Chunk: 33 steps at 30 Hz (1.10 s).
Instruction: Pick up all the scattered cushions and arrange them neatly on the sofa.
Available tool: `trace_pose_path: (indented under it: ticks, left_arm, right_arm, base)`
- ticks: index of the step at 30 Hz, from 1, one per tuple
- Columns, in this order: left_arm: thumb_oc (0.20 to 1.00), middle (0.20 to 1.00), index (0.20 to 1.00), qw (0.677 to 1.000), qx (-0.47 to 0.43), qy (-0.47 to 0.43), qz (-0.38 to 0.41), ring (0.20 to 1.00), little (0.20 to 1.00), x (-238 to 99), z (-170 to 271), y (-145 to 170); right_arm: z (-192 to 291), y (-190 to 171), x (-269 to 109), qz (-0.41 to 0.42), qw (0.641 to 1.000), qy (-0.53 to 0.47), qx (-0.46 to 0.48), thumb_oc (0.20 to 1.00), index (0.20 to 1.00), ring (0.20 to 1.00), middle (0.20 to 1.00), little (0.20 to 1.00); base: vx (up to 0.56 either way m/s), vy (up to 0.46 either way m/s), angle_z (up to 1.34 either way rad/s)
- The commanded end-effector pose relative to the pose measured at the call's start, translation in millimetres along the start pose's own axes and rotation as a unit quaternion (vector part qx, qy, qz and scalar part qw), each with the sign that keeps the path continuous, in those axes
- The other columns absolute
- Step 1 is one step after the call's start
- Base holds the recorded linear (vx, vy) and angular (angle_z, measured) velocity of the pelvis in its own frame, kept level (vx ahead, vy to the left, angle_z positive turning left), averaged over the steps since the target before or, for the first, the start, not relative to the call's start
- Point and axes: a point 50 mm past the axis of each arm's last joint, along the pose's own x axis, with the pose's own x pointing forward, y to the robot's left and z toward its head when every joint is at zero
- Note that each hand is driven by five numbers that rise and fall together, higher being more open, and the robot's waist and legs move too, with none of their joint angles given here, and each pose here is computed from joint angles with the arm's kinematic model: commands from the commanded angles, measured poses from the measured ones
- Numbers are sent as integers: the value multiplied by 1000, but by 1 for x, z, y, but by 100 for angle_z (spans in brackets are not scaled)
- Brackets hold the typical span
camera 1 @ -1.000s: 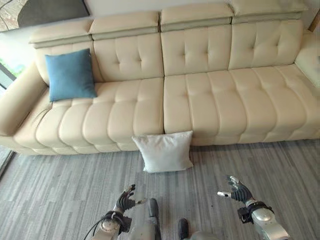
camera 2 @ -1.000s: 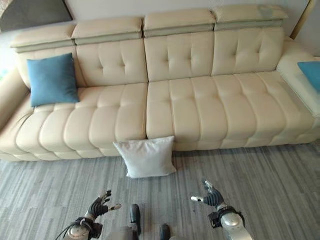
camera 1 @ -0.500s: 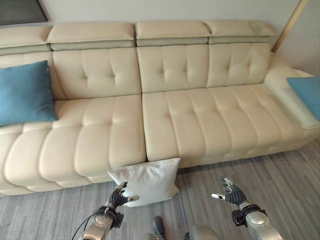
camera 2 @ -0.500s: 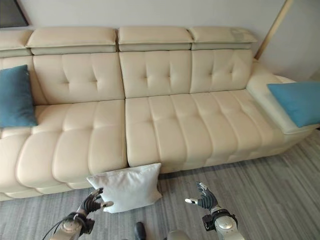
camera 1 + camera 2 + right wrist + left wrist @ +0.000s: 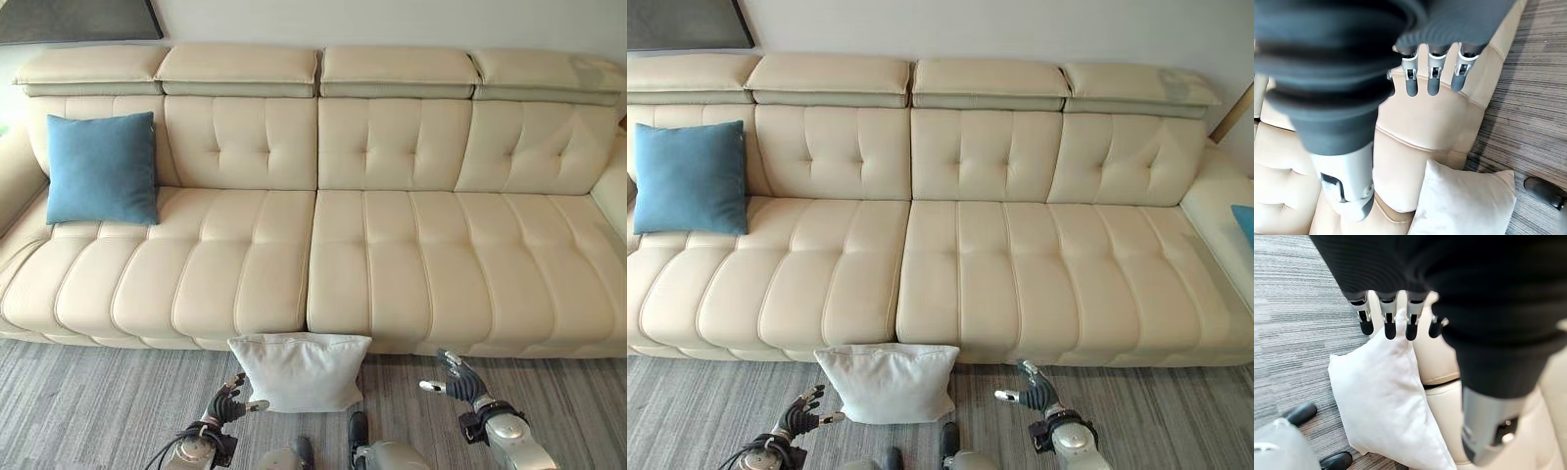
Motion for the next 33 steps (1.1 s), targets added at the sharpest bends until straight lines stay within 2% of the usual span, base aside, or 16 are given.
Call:
trace_pose_path:
  ticks: [1, 7, 10, 11, 15, 17, 21, 24, 26, 31, 33]
  left_arm:
    - [1000, 1000, 1000, 999, 13, -48, 12, 1000, 1000, 5, 22, 8]
    - [1000, 1000, 1000, 997, 10, -70, 42, 1000, 1000, 10, 38, 24]
    - [1000, 1000, 1000, 989, 4, -121, 86, 1000, 1000, 17, 73, 51]
    - [1000, 1000, 1000, 989, 4, -121, 86, 1000, 1000, 17, 73, 51]
    - [1000, 1000, 1000, 965, -44, -203, 163, 1000, 1000, 22, 131, 87]
    - [1000, 1000, 1000, 959, -56, -214, 177, 1000, 1000, 22, 140, 94]
    - [1000, 1000, 1000, 937, -114, -237, 229, 1000, 1000, 25, 172, 119]
    - [1000, 1000, 1000, 929, -124, -250, 242, 1000, 1000, 26, 195, 125]
    - [1000, 1000, 1000, 927, -121, -254, 248, 1000, 1000, 25, 202, 130]
    - [1000, 1000, 1000, 909, -88, -326, 243, 1000, 1000, 17, 268, 124]
    - [1000, 1000, 1000, 898, -49, -372, 231, 1000, 1000, 9, 315, 109]
  right_arm:
    - [9, -14, -2, -18, 999, -27, -14, 1000, 1000, 1000, 1000, 1000]
    - [13, -16, 6, -22, 999, -22, -24, 1000, 1000, 1000, 1000, 1000]
    - [31, -18, 17, -33, 998, -42, -32, 1000, 1000, 1000, 1000, 1000]
    - [31, -18, 17, -33, 998, -42, -32, 1000, 1000, 1000, 1000, 1000]
    - [73, -37, 39, -89, 992, -86, -16, 1000, 1000, 1000, 1000, 1000]
    - [82, -42, 43, -101, 991, -93, -10, 1000, 1000, 1000, 1000, 1000]
    - [139, -56, 59, -148, 978, -146, 15, 1000, 1000, 1000, 1000, 1000]
    - [190, -56, 64, -156, 966, -203, 12, 1000, 1000, 1000, 1000, 1000]
    - [202, -54, 64, -154, 964, -217, 6, 1000, 1000, 1000, 1000, 1000]
    - [260, -39, 65, -146, 951, -271, -5, 1000, 1000, 1000, 1000, 1000]
    - [289, -13, 64, -114, 948, -297, 13, 1000, 1000, 1000, 1000, 1000]
  base:
    - [67, 118, -13]
    - [52, 240, -20]
    - [-161, 137, -16]
    - [-245, 132, 13]
    - [-192, 38, 21]
    - [-94, -1, 14]
    - [-205, -35, 0]
    - [-149, -91, 2]
    - [-84, -43, -8]
    - [-87, -49, -4]
    - [-40, -36, 10]
